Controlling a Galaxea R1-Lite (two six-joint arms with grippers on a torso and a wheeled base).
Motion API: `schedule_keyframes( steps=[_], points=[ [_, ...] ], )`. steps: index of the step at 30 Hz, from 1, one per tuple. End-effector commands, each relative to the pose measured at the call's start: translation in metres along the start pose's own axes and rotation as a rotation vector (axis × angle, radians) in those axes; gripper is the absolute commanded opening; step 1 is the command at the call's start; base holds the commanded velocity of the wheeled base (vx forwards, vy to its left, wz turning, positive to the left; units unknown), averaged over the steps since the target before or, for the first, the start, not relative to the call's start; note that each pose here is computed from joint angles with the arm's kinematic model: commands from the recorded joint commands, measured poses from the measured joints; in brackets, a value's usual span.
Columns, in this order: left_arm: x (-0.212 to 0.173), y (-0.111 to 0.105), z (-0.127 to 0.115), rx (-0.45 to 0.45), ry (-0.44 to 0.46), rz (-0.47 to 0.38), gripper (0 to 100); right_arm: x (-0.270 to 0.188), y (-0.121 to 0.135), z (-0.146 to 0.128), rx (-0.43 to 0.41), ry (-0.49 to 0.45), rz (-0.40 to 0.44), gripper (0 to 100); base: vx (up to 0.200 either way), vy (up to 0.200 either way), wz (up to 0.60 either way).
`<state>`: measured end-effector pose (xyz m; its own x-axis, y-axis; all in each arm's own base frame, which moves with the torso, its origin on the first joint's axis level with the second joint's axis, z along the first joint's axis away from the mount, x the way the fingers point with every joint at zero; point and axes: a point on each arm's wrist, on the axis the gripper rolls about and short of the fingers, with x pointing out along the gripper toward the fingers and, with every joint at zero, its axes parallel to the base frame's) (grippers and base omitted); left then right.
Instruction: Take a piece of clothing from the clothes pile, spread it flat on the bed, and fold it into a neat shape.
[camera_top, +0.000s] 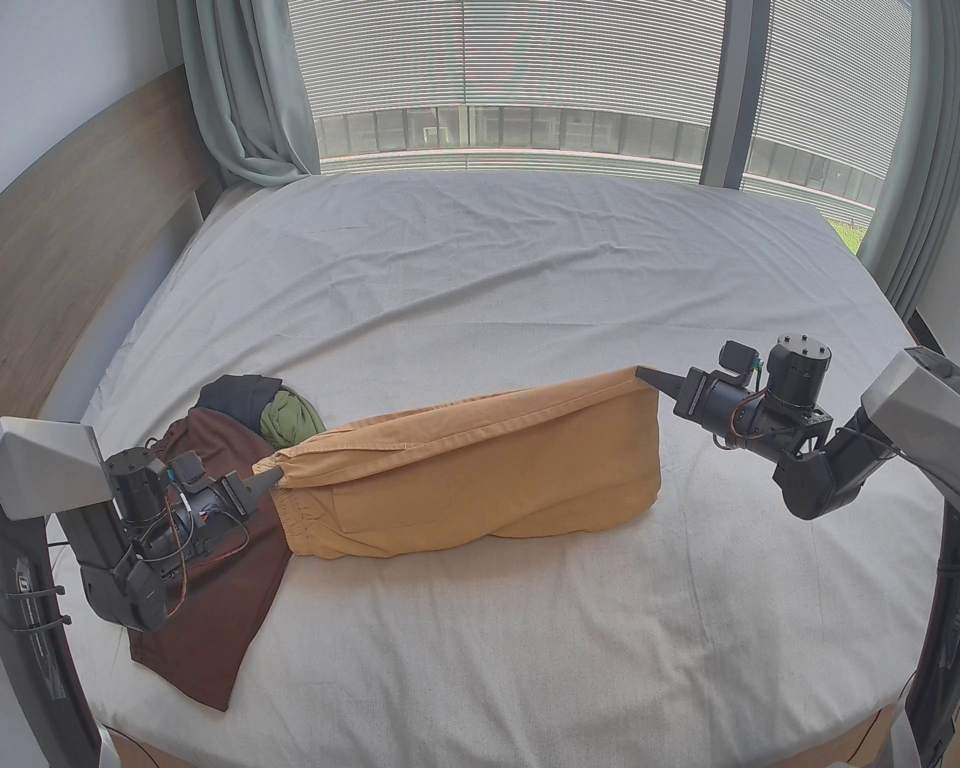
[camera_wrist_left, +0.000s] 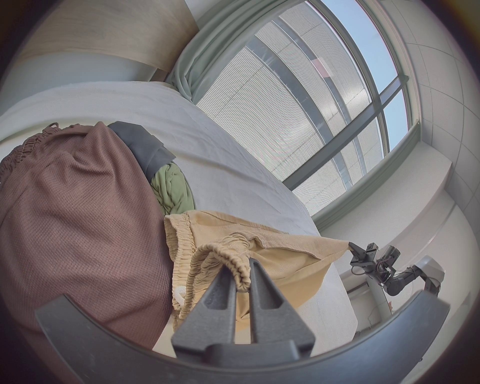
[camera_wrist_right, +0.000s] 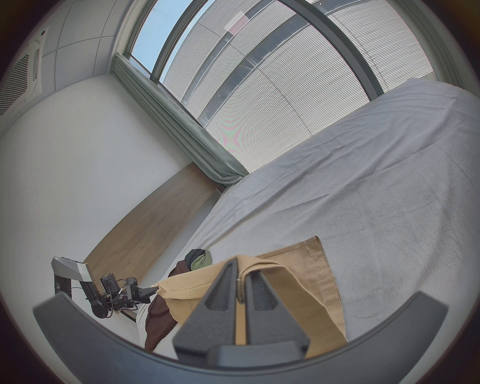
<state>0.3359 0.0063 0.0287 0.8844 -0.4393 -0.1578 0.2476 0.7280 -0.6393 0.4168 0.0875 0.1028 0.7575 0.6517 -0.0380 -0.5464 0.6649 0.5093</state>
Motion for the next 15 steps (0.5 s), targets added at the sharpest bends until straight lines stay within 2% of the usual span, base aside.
schedule_keyframes(
  steps=[1,15],
  points=[
    [0.006,0.0,0.005,-0.01,-0.033,0.004,0,0.013,-0.007,0.001,0.001,0.006,-0.001,0,0.0,0.0,0.0],
    [0.02,0.013,0.003,-0.01,-0.058,0.031,0,0.038,-0.017,-0.003,0.013,0.038,-0.005,0,0.0,0.0,0.0]
  ],
)
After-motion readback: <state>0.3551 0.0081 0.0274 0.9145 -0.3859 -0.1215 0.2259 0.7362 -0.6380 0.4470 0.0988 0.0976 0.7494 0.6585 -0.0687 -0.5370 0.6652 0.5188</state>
